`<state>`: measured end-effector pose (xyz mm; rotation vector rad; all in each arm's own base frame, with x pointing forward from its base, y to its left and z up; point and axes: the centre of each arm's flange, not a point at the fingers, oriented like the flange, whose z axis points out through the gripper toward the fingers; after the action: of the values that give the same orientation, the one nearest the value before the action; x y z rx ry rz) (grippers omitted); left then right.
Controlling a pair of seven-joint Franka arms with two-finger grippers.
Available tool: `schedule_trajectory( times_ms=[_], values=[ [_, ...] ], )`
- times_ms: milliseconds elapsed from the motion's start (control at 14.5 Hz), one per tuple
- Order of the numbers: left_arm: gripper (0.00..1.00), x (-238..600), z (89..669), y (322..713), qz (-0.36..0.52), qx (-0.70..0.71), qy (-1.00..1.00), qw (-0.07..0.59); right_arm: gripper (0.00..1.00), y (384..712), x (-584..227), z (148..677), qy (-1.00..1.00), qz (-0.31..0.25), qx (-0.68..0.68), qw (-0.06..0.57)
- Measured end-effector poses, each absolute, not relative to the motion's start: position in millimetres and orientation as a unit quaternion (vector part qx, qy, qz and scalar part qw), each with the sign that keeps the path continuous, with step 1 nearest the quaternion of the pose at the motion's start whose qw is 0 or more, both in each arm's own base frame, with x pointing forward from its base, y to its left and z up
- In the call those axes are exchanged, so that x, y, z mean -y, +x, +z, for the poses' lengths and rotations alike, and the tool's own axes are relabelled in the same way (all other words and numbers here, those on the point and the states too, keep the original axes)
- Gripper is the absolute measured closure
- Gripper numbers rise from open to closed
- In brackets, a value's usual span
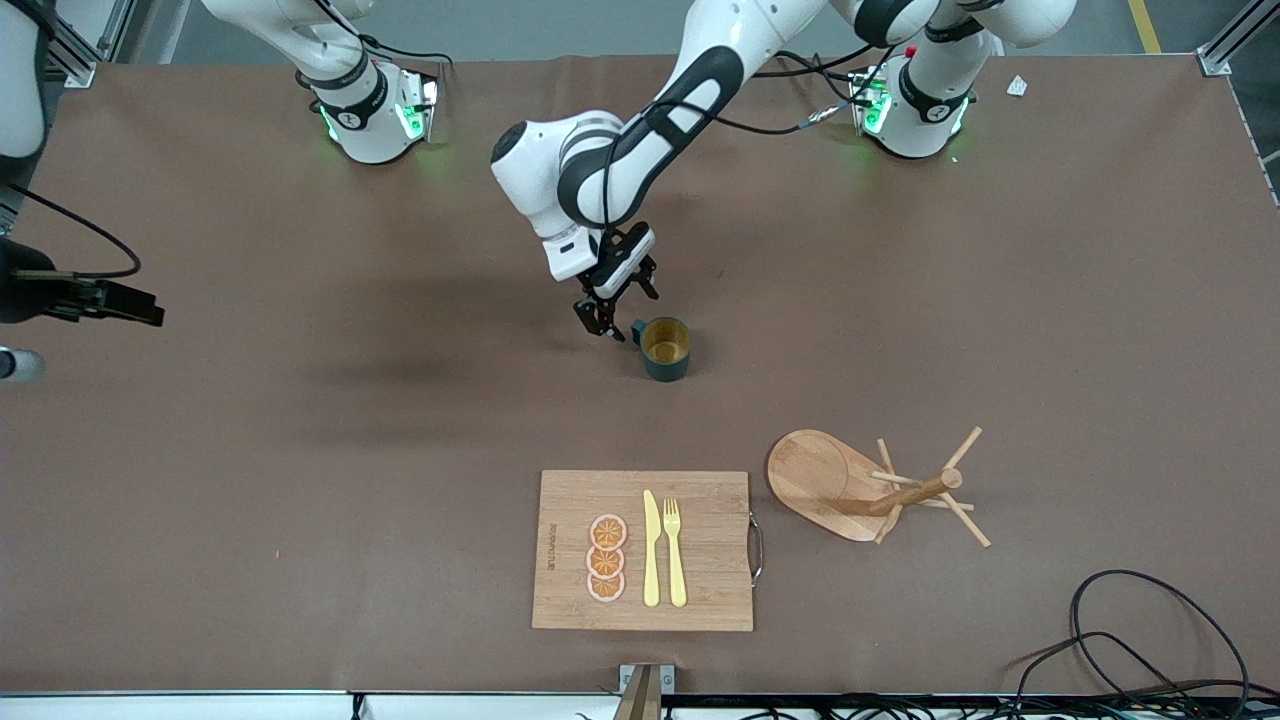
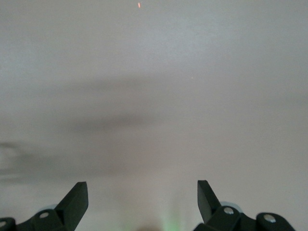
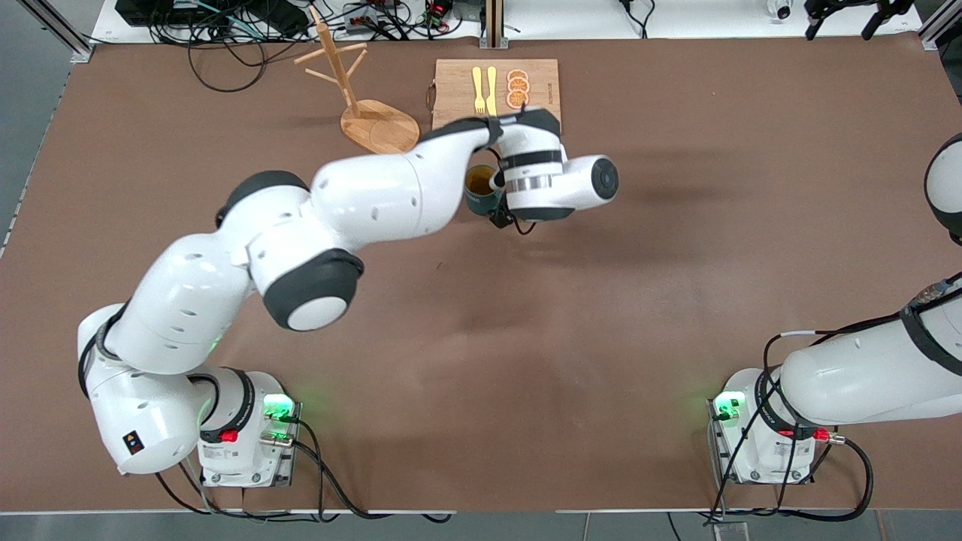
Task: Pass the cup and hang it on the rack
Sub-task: 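Grasp the mug handle with the left gripper while the right gripper withdraws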
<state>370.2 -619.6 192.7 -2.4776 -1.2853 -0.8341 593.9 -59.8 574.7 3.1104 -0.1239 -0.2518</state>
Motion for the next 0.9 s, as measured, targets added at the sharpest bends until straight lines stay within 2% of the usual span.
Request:
schedule_trajectory(
  times_ms=[345,759,897],
  values=[
    [0.0,620,156,370,-0.293,0.44,-0.84,0.121,0.0,592,66,579,0.995,-0.082,0.047,-0.011],
    [0.11,619,151,371,-0.294,0.44,-0.839,0.124,0.0,592,56,581,0.996,-0.08,0.039,-0.014],
    [0.28,618,150,371,-0.294,0.44,-0.839,0.125,0.0,591,55,586,0.996,-0.076,0.038,-0.015]
  ],
)
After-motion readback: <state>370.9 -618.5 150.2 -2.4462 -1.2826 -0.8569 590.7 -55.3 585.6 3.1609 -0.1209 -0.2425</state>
